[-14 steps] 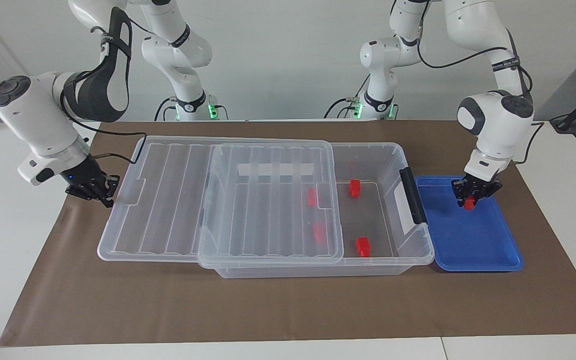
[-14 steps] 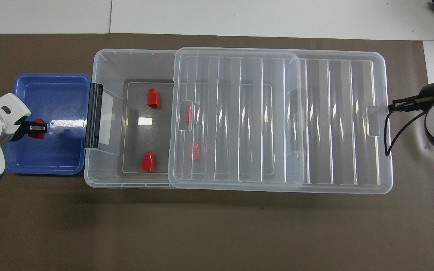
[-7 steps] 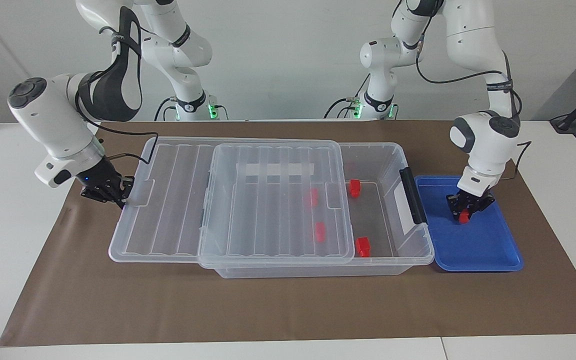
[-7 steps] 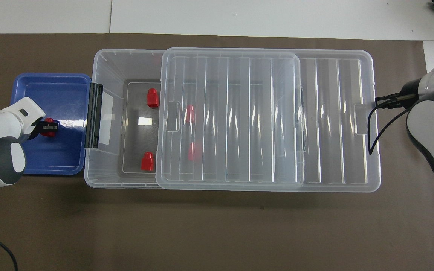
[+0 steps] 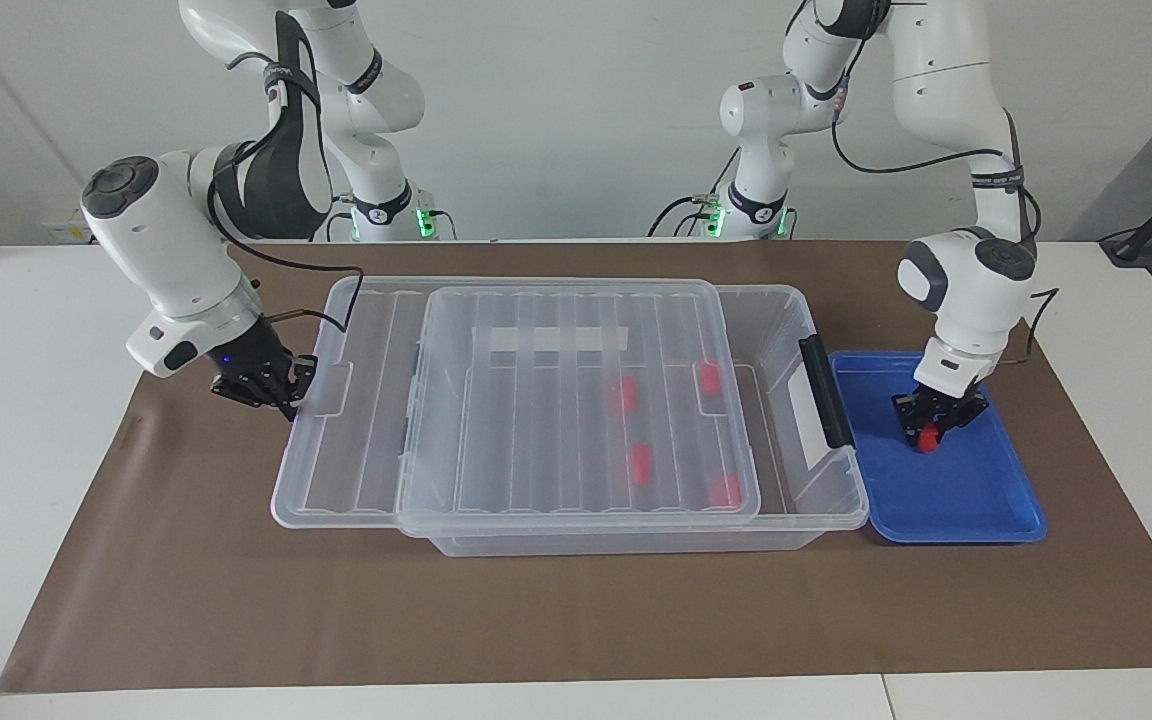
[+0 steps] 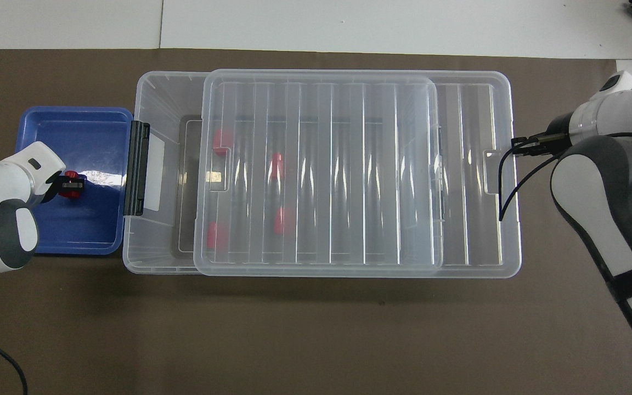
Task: Place red block in blue tray from box
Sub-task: 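Release the block with the left gripper while the right gripper slides the lid closed, then push the clear lid fully shut with the right gripper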
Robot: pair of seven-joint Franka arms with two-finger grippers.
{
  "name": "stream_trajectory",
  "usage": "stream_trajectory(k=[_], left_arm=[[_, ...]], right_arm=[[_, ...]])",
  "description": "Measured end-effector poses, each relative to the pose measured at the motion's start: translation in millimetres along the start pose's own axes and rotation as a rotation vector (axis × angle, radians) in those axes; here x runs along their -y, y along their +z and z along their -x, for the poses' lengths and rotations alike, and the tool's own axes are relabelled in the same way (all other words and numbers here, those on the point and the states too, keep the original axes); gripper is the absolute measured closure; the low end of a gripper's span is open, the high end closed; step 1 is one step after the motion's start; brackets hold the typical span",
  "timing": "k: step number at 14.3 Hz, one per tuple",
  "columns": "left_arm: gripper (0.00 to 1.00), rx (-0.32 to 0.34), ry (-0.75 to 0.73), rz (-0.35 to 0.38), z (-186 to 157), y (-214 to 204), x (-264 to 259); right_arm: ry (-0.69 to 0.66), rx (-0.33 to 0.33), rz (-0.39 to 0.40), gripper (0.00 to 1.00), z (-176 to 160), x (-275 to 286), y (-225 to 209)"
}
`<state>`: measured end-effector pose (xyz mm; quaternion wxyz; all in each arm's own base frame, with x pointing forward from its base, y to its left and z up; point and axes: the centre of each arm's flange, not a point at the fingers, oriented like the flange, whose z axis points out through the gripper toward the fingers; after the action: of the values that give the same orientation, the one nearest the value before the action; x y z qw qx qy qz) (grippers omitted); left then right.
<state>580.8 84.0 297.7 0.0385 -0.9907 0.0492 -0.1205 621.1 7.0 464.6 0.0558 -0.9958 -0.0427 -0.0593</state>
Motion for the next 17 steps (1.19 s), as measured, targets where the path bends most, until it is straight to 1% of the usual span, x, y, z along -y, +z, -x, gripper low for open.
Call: stream_trajectory(k=[1, 2, 3, 6, 7, 8, 9, 12, 16, 17], left_arm=[[0.63, 0.000, 0.000, 0.000, 0, 0, 0], [0.57, 0.000, 0.000, 0.000, 0, 0, 1], [0.45, 0.001, -0.002, 0.000, 1, 1, 1], [0.15, 0.003, 0.004, 0.003, -3, -1, -1], [0.02, 0.017, 0.006, 0.006, -8, -7, -2], [0.00, 0.041, 0.007, 0.011, -17, -18, 0], [0.00, 0.068, 0.007, 0.016, -29, -37, 2], [0.00, 0.127, 0.012, 0.028, -55, -112, 5], [0.00, 0.222, 0.008, 0.045, -56, -216, 8], [0.00, 0.234, 0.009, 0.048, -54, -243, 7]], right_arm=[[0.008, -0.002, -0.001, 0.99, -1, 9, 1], [0.017, -0.005, -0.003, 0.99, -2, 18, 2], [0.023, -0.008, -0.004, 0.99, -3, 27, 3], [0.036, -0.007, -0.008, 0.99, -3, 47, 5], [0.035, -0.008, -0.009, 0.99, -3, 51, 5], [0.036, -0.008, -0.009, 0.99, -3, 52, 5], [0.040, -0.008, -0.009, 0.99, -3, 53, 5], [0.028, -0.005, -0.011, 0.99, -3, 62, 7], [0.032, 0.000, -0.031, 0.99, -2, 68, 10], [0.034, 0.000, -0.035, 0.99, -2, 69, 10]])
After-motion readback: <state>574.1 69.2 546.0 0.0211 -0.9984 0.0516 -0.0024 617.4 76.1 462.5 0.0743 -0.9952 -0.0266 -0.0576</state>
